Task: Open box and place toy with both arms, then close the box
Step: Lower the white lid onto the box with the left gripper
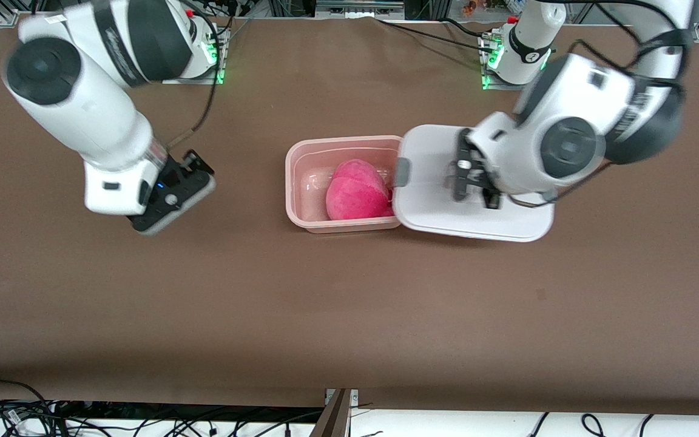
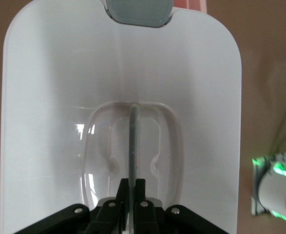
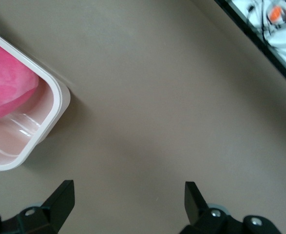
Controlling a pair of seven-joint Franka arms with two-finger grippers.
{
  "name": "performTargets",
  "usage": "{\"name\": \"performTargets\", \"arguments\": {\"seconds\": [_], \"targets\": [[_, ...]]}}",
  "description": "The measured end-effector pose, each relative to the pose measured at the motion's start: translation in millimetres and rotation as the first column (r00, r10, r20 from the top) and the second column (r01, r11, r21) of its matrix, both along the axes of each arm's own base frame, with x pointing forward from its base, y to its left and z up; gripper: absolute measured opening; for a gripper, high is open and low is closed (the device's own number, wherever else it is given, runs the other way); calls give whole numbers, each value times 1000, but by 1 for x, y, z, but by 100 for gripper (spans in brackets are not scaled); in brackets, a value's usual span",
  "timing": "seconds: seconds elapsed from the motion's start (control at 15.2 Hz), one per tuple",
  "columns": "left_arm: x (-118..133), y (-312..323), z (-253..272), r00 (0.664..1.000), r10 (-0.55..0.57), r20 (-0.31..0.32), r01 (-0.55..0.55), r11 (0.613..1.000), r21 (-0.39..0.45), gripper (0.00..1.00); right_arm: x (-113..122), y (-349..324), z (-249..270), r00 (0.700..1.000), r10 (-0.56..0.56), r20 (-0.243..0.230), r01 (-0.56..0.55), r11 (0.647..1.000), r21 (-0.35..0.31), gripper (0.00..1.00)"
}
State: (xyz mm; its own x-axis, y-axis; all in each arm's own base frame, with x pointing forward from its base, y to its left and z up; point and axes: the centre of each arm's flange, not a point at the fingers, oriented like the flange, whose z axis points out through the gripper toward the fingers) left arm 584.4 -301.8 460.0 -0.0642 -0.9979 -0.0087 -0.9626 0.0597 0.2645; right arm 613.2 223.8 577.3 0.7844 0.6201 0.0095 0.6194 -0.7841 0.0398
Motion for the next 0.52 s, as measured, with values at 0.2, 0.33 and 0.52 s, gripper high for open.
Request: {"name": "performTargets", "arguments": {"seconds": [0.2,0.33,0.52], "targets": [[-23,-92,-30,995,45,84,-42,998,-37,7,-25,-36,38,988,-156,-5,156,987,32,100],[-36,-134,-52,991,71,116,-64,996,-69,7,-42,-61,51,970,-244,-7,244,969,38,100],[-51,-174,-76,987,83,141,-69,992,-105,7,-68,-97,47,922,-387,-16,388,921,47,100]]}}
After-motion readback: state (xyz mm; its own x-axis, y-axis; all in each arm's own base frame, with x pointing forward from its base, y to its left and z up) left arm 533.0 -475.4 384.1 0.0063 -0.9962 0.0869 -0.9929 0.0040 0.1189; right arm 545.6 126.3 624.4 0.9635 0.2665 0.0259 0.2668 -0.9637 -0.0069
